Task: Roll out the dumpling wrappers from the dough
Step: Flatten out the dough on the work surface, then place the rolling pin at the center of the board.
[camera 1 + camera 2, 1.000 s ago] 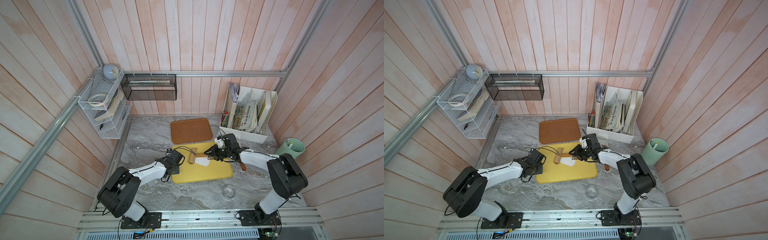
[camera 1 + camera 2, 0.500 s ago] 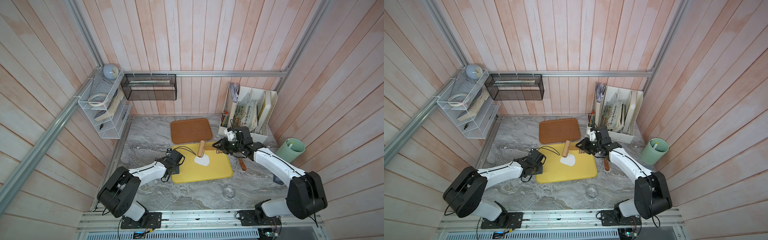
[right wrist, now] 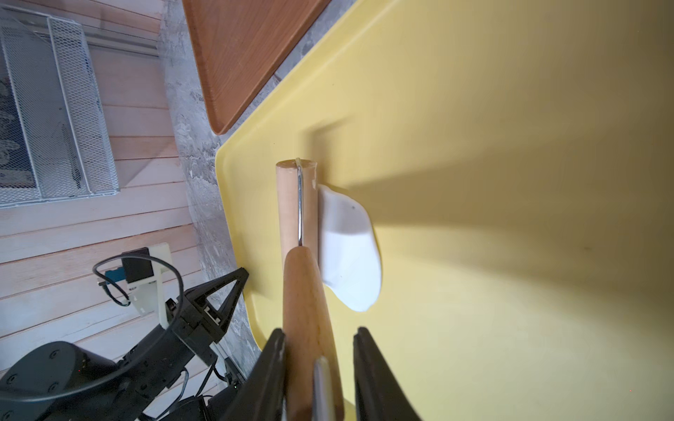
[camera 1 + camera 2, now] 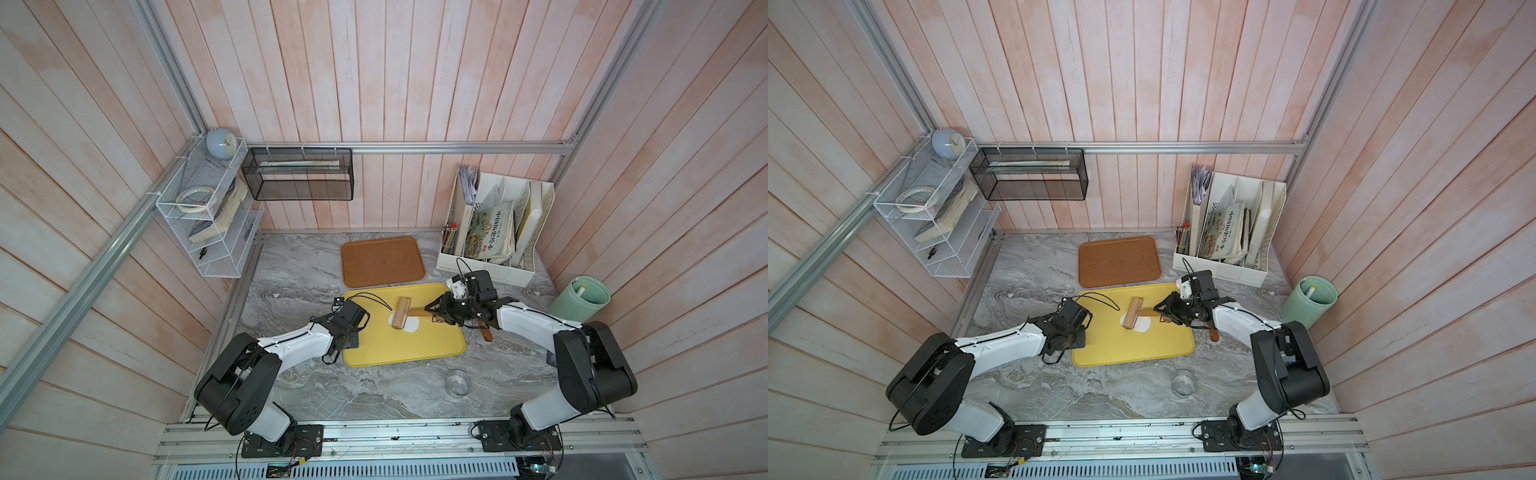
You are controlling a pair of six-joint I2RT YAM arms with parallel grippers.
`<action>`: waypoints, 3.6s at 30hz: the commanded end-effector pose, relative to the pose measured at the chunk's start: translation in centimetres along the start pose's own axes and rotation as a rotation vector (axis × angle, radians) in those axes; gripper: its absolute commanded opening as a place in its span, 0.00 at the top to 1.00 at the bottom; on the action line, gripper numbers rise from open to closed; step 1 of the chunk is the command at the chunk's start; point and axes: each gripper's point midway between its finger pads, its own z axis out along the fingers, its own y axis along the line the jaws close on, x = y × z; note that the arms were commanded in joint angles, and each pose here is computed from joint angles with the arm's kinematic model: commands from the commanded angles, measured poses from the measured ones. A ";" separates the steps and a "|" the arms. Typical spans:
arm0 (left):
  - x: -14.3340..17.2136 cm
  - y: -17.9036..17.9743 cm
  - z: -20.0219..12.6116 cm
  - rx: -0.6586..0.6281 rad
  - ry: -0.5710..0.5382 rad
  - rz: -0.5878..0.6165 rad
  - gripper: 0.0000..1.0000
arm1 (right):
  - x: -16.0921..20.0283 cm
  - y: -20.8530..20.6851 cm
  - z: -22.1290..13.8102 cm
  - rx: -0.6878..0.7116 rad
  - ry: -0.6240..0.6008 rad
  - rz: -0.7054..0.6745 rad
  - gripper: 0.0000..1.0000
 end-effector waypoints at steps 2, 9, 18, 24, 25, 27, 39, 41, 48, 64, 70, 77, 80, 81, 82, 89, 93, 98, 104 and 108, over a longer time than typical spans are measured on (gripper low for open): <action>6.8 2.2 1.4 -0.072 0.243 0.090 1.00 | 7.4 -14.8 1.7 0.511 0.079 0.197 1.00; 6.8 2.2 1.4 -0.074 0.241 0.089 1.00 | 2.7 -4.8 3.0 0.138 0.003 0.079 1.00; 2.6 0.3 -1.0 0.037 0.145 0.018 0.65 | -3.7 11.4 -1.1 -0.232 -0.069 -0.128 1.00; -5.8 -2.6 -7.0 0.296 -0.076 -0.088 0.42 | -3.2 12.6 -3.7 -0.273 -0.138 -0.141 1.00; -7.1 -2.8 -8.2 0.334 -0.113 -0.099 0.42 | -2.9 12.6 -3.9 -0.282 -0.148 -0.132 1.00; -9.1 -3.0 -10.6 0.382 -0.181 -0.113 0.41 | -2.5 13.1 -4.1 -0.296 -0.181 -0.117 1.00; -12.4 2.9 -18.9 0.261 -0.384 -0.191 0.24 | 4.1 16.9 1.5 -0.310 -0.308 0.050 1.00; -12.3 4.2 -19.1 0.209 -0.385 -0.212 0.21 | 5.3 17.9 2.8 -0.326 -0.316 0.067 1.00; -13.2 7.7 -19.8 0.170 -0.433 -0.309 0.11 | 7.0 21.2 7.5 -0.328 -0.359 0.073 1.00; -11.1 7.0 -13.4 0.570 -0.290 -0.937 0.35 | 7.3 27.0 9.3 -0.451 -0.502 -0.096 1.00; -12.9 5.0 -14.4 0.742 -0.266 -0.995 0.33 | 8.6 28.4 7.8 -0.521 -0.504 -0.230 1.00; -13.3 4.3 -13.7 0.780 -0.247 -1.001 0.41 | 9.6 29.3 6.8 -0.536 -0.501 -0.313 1.00; -13.1 3.9 -12.9 0.794 -0.213 -1.009 0.44 | 10.3 29.7 6.7 -0.539 -0.498 -0.349 1.00; -12.9 3.8 -12.6 0.794 -0.198 -1.013 0.46 | 10.2 29.8 6.7 -0.536 -0.499 -0.354 1.00; -12.9 3.6 -12.5 0.800 -0.187 -1.013 0.46 | 10.3 29.6 6.8 -0.531 -0.497 -0.360 1.00; -12.2 3.1 -11.7 0.800 -0.119 -1.025 0.68 | 10.7 29.8 7.1 -0.525 -0.480 -0.399 1.00; -12.1 3.1 -11.4 0.794 -0.123 -1.007 1.00 | 11.1 29.8 7.5 -0.518 -0.456 -0.423 1.00; -13.7 4.0 -11.8 0.712 -0.184 -0.840 1.00 | 11.7 29.6 6.2 -0.470 -0.421 -0.523 0.53; -13.9 5.8 -10.0 0.446 -0.152 -0.522 1.00 | 10.2 25.2 0.2 -0.286 -0.390 -0.520 0.11; -12.1 7.0 -6.8 0.227 -0.051 -0.368 1.00 | 9.5 22.1 -4.9 -0.165 -0.429 -0.550 0.02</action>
